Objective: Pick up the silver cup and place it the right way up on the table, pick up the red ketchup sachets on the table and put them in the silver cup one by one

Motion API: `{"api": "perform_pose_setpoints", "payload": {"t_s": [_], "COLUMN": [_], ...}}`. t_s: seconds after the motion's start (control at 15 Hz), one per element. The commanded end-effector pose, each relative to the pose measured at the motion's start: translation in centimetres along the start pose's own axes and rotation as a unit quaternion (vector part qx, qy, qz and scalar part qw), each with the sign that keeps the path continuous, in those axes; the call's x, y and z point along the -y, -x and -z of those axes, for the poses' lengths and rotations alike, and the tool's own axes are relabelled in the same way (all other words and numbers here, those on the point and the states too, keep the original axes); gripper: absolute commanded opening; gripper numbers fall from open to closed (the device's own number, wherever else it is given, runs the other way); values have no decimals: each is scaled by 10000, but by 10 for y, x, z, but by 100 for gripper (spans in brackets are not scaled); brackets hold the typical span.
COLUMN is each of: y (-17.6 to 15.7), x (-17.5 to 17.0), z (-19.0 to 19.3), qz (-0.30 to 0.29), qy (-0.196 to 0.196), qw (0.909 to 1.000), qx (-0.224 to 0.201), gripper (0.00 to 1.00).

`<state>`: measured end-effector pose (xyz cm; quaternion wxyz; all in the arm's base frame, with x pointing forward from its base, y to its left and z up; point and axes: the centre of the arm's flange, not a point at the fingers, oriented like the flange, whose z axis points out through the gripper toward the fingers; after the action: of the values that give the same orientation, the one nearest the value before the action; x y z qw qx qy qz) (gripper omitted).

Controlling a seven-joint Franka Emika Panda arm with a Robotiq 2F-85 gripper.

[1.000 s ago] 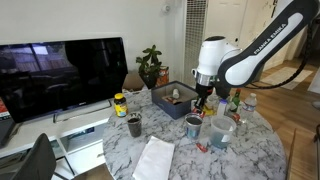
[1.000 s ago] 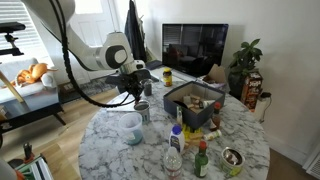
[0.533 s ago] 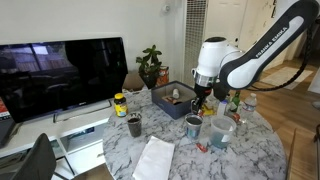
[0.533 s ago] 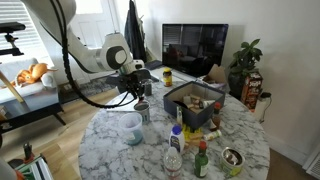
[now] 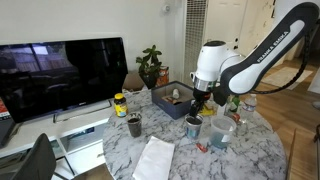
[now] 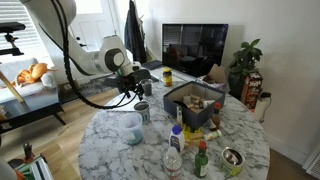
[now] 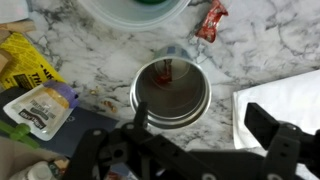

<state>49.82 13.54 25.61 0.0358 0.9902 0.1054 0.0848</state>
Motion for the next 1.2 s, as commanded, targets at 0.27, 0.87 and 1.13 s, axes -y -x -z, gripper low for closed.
{"api": "perform_pose_setpoints", "payload": {"t_s": [0.27, 0.87, 1.13], "y": [52, 56, 51], "x": [81, 83, 75], "z": [-30, -103, -130], "qz": [795, 602, 487], "qy": [-304, -116, -120], "qw": [9916, 9932, 9932], "qx": [973, 992, 1048], "gripper": [99, 100, 93]}}
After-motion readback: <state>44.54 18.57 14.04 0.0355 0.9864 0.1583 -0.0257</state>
